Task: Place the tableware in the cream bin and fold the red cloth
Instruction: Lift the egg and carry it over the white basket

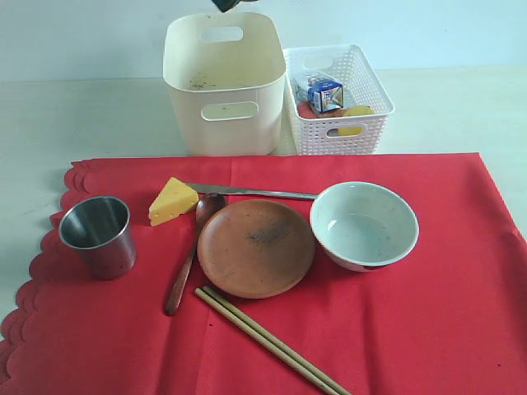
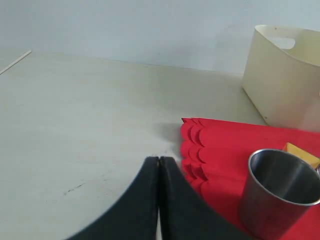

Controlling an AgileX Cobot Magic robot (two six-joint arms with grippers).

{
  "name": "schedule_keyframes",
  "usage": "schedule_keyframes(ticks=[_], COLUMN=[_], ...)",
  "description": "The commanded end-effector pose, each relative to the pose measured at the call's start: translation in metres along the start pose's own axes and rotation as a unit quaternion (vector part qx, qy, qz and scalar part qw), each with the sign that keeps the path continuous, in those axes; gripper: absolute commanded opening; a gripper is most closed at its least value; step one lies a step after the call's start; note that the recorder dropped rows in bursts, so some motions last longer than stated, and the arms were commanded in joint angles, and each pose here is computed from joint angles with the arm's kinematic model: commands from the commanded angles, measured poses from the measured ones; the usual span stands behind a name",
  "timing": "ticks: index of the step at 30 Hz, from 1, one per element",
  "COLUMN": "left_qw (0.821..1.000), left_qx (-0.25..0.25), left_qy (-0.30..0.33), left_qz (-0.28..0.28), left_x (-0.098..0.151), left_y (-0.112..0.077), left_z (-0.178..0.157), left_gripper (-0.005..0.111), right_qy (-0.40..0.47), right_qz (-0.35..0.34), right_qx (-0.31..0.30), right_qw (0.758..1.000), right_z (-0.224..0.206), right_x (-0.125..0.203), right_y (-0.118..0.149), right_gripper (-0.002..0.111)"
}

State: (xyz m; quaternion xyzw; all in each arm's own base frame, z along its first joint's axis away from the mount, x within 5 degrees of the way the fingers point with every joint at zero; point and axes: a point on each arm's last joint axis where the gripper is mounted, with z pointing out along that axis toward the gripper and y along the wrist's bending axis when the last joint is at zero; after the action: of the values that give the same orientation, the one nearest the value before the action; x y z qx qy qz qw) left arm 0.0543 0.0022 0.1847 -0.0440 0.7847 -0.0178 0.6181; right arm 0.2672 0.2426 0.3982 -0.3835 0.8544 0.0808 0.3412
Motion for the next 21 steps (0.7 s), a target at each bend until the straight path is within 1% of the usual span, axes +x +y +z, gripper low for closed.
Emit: schedule_keyframes(ticks=[1, 10, 14, 21], left_qw=[1.000, 1.000, 1.000, 1.000], left_qx=[0.003, 0.003, 0.003, 0.003], left_qy=[-0.003, -0.003, -0.003, -0.003], left_qz=[0.000, 0.000, 0.000, 0.000], left_x=[0.000, 0.000, 0.000, 0.000], left_y=[0.000, 0.000, 0.000, 0.000], left_z=[0.000, 0.000, 0.000, 0.000], left_gripper=[0.001, 0.001, 0.001, 0.001], right_qy=[-0.021, -0.029, -0.037, -0.039], right_qz=[0.020, 0.078, 0.106, 0.154], right_qx=[0.029, 0.052, 0.045, 0.017], right_qw=[0.999, 0.995, 0.993, 0.987], right_z=[-0.002, 0.013, 0.022, 0.048], right_x=[0.000, 0.005, 0.009, 0.020], right_y=[-0.026, -0.070, -0.088, -0.120], right_gripper=[0.000, 0.000, 0.000, 0.000])
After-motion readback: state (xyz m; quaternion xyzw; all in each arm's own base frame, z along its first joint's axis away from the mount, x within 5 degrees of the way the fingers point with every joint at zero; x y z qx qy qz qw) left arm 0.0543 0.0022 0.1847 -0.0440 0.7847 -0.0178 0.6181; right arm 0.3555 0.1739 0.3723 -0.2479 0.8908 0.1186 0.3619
